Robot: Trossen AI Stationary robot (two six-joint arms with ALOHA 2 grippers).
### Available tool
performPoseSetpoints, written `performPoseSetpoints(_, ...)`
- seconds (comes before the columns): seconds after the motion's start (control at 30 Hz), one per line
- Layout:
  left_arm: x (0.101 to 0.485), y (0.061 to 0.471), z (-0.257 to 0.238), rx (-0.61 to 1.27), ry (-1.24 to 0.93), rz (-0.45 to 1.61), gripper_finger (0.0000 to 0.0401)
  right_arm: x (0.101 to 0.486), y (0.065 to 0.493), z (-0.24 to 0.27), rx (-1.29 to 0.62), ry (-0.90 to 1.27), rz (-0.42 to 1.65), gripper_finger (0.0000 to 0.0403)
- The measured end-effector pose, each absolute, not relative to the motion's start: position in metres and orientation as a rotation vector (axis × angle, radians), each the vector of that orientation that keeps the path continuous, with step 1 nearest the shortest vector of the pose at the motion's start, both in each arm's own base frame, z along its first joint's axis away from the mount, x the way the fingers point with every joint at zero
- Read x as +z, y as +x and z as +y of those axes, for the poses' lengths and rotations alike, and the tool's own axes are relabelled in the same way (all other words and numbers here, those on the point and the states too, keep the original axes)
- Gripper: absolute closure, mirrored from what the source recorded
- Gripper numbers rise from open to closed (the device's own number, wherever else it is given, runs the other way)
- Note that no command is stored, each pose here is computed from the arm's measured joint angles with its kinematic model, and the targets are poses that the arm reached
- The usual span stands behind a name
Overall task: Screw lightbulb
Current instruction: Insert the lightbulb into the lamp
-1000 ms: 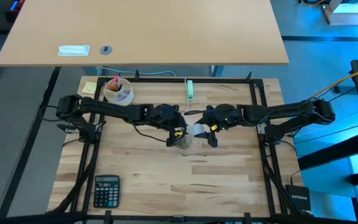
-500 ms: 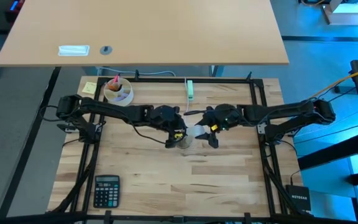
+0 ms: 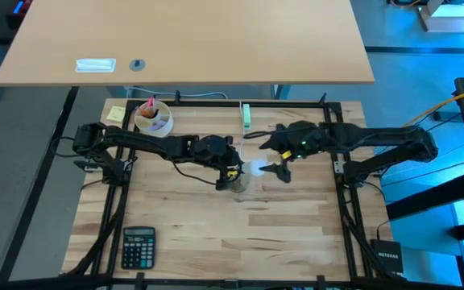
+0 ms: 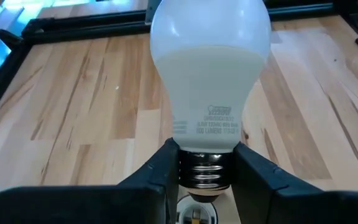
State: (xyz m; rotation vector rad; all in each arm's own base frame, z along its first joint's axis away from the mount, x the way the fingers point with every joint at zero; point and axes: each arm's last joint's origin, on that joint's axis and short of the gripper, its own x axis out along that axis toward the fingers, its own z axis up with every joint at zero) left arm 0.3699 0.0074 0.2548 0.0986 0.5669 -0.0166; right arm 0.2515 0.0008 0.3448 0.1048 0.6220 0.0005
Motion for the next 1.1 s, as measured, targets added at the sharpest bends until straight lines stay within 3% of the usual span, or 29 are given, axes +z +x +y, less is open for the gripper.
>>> performPoseSetpoints(0.17,0.251,0.368,0.007,-0.022,0.101,0.573,0.0305,0.358,0.216,-0.002,-0.098,0.057,0.672,0.0055)
performPoseSetpoints(0.3,0.246,0.365,0.008,-0.019,0.101,0.531,0.0305,0.336,0.189,-0.002,-0.123,0.083,0.672,0.0064)
performPoseSetpoints(0.43,0.251,0.357,0.007,-0.011,0.086,0.44,0.0305,0.3,0.169,-0.003,-0.12,0.109,0.509,0.0072)
performPoseSetpoints(0.67,0.276,0.349,0.013,0.018,0.061,0.223,0.0305,0.247,0.171,-0.004,-0.156,0.18,0.075,0.0075)
performPoseSetpoints(0.9,0.294,0.349,0.023,0.055,0.04,0.051,0.0305,0.277,0.18,-0.002,-0.061,0.087,-0.176,0.0075)
performPoseSetpoints(1.1,0.299,0.35,0.019,0.044,0.033,0.003,0.0305,0.299,0.198,-0.002,-0.059,0.035,-0.19,0.0075)
